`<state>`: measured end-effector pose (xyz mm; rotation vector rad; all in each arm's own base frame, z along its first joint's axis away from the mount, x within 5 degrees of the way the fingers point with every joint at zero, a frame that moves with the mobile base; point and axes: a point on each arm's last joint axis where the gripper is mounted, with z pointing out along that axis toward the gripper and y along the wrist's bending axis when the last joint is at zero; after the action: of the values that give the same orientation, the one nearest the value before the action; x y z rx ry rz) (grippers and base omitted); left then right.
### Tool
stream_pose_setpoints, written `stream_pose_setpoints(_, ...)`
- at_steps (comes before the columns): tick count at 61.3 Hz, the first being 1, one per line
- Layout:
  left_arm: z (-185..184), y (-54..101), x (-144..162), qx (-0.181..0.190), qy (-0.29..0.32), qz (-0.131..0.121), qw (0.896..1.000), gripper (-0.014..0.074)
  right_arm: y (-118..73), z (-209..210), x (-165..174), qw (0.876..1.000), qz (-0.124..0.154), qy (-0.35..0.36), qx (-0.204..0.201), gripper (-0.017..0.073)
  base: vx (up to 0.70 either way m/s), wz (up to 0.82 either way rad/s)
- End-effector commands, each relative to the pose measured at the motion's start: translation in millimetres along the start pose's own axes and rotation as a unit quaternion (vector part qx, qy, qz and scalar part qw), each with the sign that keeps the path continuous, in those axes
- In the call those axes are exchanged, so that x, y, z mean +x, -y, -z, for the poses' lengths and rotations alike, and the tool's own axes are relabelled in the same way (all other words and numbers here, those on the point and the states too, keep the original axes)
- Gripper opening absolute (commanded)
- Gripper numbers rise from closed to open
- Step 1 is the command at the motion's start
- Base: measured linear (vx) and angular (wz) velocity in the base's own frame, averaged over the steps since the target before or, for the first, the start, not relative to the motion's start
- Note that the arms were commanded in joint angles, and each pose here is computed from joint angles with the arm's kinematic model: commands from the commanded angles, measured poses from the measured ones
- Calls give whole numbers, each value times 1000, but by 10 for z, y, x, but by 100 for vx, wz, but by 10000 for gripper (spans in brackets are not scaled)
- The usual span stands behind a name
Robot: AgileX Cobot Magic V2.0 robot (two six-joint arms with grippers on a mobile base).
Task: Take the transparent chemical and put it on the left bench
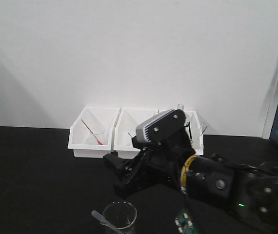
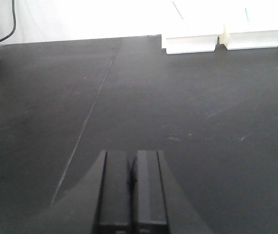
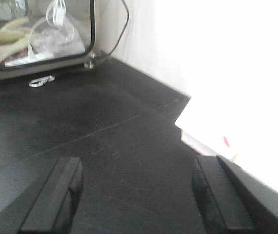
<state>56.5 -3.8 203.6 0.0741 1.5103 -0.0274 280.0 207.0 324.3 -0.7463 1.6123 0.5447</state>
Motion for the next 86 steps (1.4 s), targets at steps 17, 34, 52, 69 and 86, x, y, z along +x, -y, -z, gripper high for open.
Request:
stream_pose_setpoints(17,13,-1,-28,-1,41,4,999,-3,-207,1026,-67,999,-7,44,15,512,0,0)
stream_pose_setpoints(34,13,-1,-28,-1,41,4,999,-3,-193,1143,137,999,-9,5,45,511,0,0)
stream_pose_setpoints(52,13,-1,-28,-1,41,4,999,-3,-139,1596,-58,992,4,31,121,336,0,0)
stream_pose_setpoints(69,13,-1,-28,-1,41,4,999,-3,57,2510,-160,950,63,37,303,4,0,0)
stream_pose_setpoints(86,13,-1,-28,-1,41,4,999,-3,-117,2903,675,907,-17,82,412,-8,0,0)
